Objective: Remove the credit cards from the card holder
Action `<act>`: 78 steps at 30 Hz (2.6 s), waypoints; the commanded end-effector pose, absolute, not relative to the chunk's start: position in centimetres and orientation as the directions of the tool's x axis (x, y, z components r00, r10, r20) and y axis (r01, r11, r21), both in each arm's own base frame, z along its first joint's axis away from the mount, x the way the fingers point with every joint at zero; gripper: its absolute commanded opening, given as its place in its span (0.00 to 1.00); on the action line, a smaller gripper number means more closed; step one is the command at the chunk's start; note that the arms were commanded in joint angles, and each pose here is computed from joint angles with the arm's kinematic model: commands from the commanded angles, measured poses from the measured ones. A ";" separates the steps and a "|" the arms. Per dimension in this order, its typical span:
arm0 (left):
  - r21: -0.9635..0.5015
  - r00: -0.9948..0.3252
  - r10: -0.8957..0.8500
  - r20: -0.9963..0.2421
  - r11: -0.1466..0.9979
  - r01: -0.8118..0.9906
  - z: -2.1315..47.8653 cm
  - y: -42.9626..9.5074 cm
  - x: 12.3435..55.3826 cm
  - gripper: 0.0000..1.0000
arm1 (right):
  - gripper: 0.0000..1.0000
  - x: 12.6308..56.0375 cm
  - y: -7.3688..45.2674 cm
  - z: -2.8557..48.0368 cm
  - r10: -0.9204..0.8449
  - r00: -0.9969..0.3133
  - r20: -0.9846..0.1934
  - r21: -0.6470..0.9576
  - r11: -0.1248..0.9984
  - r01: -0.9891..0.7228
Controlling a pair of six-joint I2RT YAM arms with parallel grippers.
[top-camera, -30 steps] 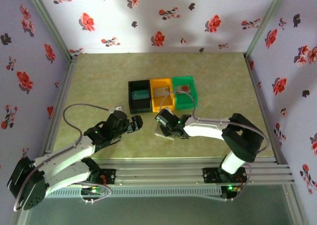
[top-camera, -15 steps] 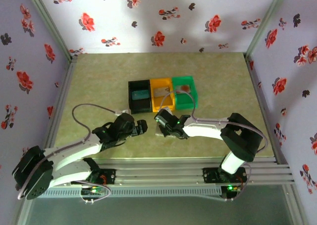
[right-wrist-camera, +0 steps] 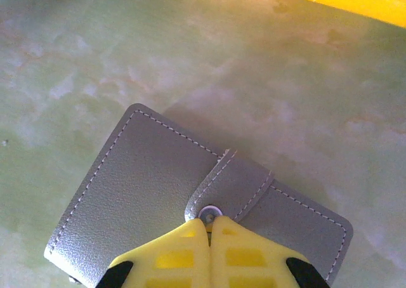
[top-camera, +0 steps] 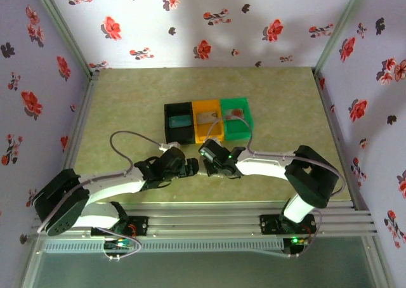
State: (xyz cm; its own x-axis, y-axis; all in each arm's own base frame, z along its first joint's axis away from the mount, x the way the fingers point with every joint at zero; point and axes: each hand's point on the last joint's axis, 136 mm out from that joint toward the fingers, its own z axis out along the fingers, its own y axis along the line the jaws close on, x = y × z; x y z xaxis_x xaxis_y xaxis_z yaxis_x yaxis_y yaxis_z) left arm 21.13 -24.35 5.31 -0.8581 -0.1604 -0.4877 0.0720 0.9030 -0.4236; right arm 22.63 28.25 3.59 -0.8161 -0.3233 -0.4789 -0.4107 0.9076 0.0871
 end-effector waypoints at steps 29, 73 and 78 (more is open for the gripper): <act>-0.485 -0.921 -0.119 -0.371 0.871 0.082 1.8 -28.6 19.8 0.79 | 0.00 21.1 28.5 5.6 -0.086 -0.923 -0.376 0.400 0.883 -0.245; -0.443 -0.970 0.015 -0.242 0.888 0.124 -3.0 -32.0 18.0 0.73 | 0.00 21.3 28.0 7.6 0.117 -0.966 -0.232 0.682 0.728 -0.076; -0.442 -0.970 0.020 -0.240 0.888 0.128 -3.0 -32.1 18.0 0.73 | 0.00 21.3 27.4 7.7 0.132 -0.965 -0.227 0.686 0.725 -0.062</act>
State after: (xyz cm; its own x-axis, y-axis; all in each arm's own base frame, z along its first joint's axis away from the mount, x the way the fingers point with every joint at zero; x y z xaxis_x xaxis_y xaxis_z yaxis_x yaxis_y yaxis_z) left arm 21.57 -26.86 1.48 -0.9059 -0.0665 -0.4183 0.0482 0.9650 -0.2578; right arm 21.32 27.28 6.74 -0.9654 0.1195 -0.2317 -0.0633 0.7548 0.6529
